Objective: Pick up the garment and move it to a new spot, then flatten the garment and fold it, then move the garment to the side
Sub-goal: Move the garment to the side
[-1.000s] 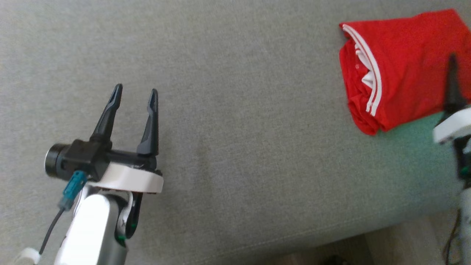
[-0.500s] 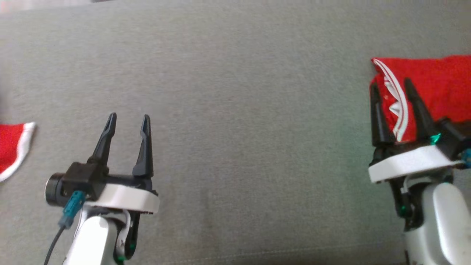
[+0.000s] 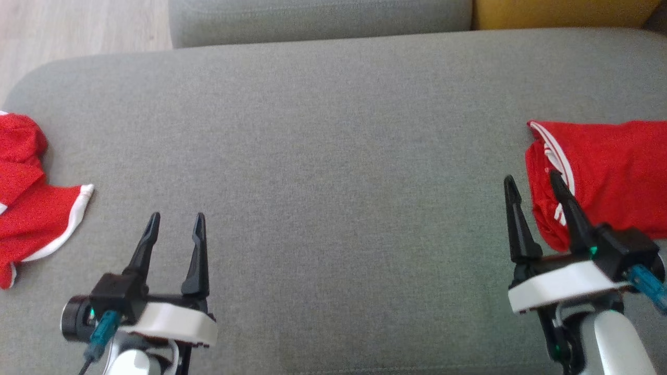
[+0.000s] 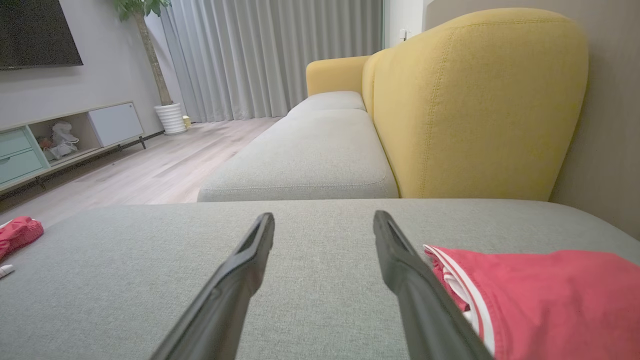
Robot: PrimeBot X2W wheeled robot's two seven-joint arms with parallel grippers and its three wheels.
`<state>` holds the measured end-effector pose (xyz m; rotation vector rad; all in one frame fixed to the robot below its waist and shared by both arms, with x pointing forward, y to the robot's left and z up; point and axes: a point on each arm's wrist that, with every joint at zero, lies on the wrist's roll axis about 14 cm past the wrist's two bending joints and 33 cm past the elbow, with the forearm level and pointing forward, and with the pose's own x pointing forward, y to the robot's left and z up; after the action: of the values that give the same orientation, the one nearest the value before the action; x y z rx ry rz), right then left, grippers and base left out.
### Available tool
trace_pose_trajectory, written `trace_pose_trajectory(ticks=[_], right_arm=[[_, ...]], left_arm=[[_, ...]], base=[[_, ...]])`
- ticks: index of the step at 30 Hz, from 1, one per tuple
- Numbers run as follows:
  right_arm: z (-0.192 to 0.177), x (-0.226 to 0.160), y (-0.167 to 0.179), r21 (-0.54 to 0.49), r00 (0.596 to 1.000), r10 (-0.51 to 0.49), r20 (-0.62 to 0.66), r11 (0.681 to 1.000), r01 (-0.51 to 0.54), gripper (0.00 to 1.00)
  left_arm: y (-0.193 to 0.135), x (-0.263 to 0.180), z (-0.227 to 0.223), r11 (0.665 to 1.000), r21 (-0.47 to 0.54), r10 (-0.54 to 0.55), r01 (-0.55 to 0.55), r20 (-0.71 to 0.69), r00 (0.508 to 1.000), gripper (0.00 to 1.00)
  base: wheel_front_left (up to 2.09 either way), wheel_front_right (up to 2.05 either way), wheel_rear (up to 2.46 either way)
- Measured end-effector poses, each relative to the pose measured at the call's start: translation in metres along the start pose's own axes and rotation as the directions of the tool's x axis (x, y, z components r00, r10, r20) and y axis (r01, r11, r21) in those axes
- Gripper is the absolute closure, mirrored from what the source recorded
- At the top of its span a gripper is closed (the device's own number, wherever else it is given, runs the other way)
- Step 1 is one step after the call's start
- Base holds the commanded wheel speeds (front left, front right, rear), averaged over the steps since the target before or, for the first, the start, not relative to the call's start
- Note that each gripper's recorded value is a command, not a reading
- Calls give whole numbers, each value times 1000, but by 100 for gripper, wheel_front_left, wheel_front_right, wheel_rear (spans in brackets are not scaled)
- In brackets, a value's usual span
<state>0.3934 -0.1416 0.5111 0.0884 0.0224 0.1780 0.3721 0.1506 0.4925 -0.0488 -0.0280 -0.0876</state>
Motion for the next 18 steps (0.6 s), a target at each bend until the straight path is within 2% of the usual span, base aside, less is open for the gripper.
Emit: trace_pose_trajectory(ticks=[18], right_arm=[[1, -36, -1, 3, 1000, -26, -14, 1000, 26, 0]], left_arm=[[4, -35, -1, 1000, 0, 30, -30, -26, 999, 0]], base=[[0, 0, 0]])
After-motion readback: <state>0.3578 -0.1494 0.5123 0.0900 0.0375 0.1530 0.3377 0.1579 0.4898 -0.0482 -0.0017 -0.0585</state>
